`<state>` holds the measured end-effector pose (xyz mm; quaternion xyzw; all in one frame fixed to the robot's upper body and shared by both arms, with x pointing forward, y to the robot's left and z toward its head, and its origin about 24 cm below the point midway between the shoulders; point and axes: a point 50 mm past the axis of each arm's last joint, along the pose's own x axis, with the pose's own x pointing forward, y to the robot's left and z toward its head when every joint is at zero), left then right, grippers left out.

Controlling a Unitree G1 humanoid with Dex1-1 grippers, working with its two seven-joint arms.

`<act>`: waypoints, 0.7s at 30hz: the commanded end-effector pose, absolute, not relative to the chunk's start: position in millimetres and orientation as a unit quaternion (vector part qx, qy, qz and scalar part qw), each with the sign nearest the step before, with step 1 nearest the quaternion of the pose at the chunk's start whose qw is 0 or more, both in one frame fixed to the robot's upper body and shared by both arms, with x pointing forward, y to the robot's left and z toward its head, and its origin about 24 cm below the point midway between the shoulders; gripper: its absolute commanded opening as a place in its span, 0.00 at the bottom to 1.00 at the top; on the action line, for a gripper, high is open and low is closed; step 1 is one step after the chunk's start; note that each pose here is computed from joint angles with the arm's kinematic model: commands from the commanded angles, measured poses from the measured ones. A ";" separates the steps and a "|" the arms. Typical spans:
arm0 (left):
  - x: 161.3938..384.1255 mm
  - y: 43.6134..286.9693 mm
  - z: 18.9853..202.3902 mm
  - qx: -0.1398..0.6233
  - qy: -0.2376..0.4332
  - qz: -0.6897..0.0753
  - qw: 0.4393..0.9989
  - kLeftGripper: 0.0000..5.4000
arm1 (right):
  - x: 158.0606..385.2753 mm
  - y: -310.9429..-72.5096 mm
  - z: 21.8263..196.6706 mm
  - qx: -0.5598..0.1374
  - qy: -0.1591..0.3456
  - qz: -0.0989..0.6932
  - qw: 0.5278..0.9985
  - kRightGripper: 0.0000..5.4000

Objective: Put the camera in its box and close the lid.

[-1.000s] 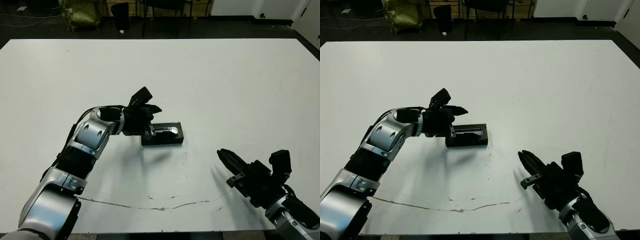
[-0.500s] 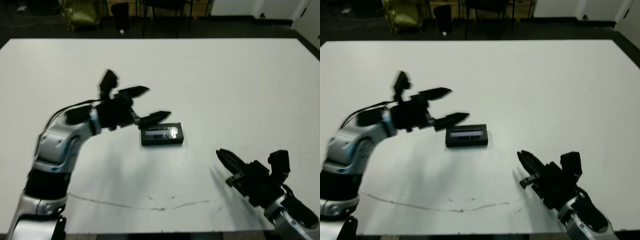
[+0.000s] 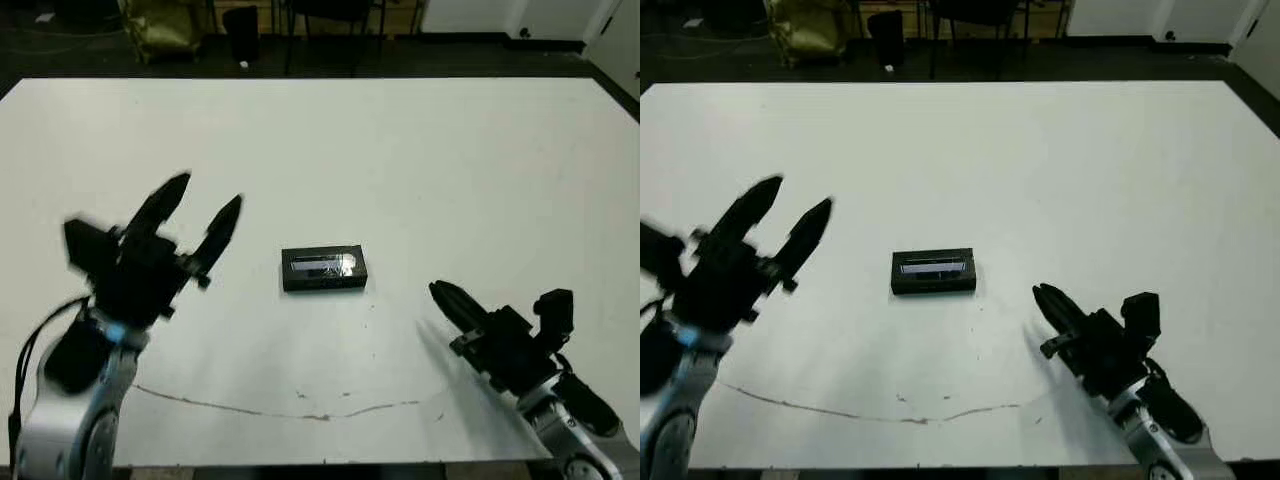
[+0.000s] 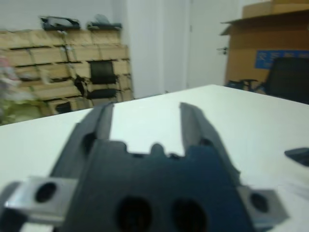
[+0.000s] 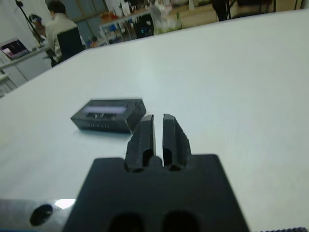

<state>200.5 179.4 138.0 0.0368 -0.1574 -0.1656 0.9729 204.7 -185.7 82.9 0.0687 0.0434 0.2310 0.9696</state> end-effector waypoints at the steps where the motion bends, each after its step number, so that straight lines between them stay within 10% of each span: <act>1: 188.2 179.9 121.4 0.032 -0.140 -0.133 0.981 0.28 | 210.7 -179.7 93.8 0.046 0.024 0.226 0.973 0.00; 7: 172.3 174.8 103.0 0.017 -0.134 -0.093 0.986 0.01 | 220.5 -162.0 105.5 0.026 0.015 0.237 0.971 0.00; 21: 164.1 164.7 88.2 -0.022 -0.133 -0.046 0.990 0.00 | 252.0 -106.0 109.5 0.005 -0.017 0.301 0.953 0.00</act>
